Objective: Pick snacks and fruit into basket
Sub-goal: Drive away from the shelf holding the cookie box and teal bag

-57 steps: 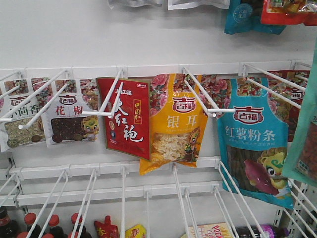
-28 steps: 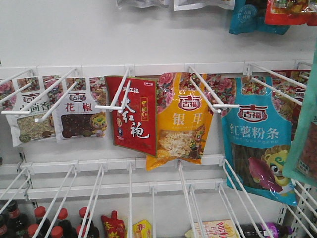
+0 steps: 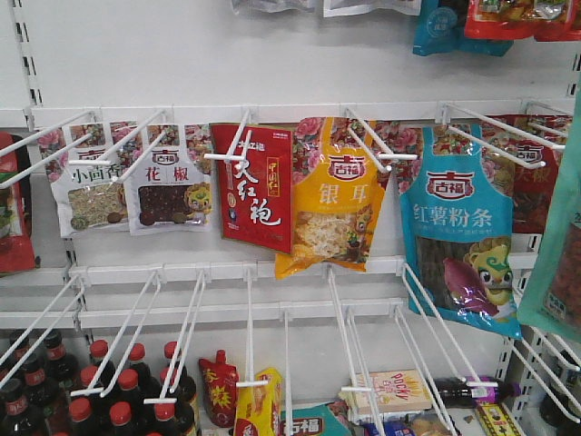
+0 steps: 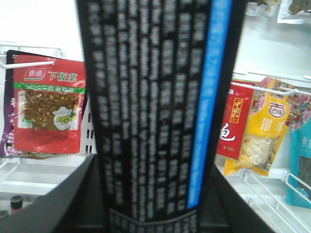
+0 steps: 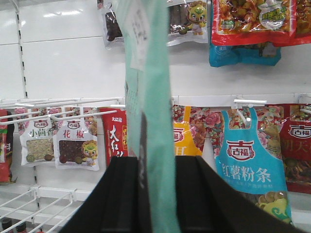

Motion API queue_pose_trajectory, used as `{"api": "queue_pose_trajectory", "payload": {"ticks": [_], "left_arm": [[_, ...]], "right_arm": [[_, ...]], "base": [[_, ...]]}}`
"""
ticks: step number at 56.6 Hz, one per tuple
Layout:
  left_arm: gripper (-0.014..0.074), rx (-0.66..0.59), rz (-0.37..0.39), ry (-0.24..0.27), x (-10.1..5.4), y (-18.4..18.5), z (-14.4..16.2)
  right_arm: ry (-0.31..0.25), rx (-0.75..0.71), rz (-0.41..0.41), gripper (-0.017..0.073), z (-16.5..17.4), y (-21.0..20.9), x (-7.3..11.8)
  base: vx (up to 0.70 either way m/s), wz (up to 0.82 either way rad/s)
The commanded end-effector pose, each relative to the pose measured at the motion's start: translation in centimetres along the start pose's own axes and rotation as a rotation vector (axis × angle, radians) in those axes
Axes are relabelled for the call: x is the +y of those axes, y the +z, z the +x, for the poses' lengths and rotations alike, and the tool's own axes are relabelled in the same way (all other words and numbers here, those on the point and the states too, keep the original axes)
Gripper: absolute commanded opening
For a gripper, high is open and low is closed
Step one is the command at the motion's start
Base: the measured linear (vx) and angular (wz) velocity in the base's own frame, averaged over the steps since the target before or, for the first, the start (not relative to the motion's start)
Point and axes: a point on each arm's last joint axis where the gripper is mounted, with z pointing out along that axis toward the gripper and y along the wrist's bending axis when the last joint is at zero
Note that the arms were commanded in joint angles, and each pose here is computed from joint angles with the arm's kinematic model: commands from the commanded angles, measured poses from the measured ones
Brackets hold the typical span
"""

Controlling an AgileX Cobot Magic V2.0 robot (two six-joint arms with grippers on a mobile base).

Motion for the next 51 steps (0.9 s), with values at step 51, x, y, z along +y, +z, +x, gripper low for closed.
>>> {"api": "queue_pose_trajectory", "payload": {"ticks": [51], "left_arm": [[0.0003,-0.118,0.038,0.006,-0.46,-0.11,-1.86]], "right_arm": [[-0.068,-0.045,0.025,-0.0009,-1.33,-0.07,-0.22]], "base": [[-0.3,-0.12]]}}
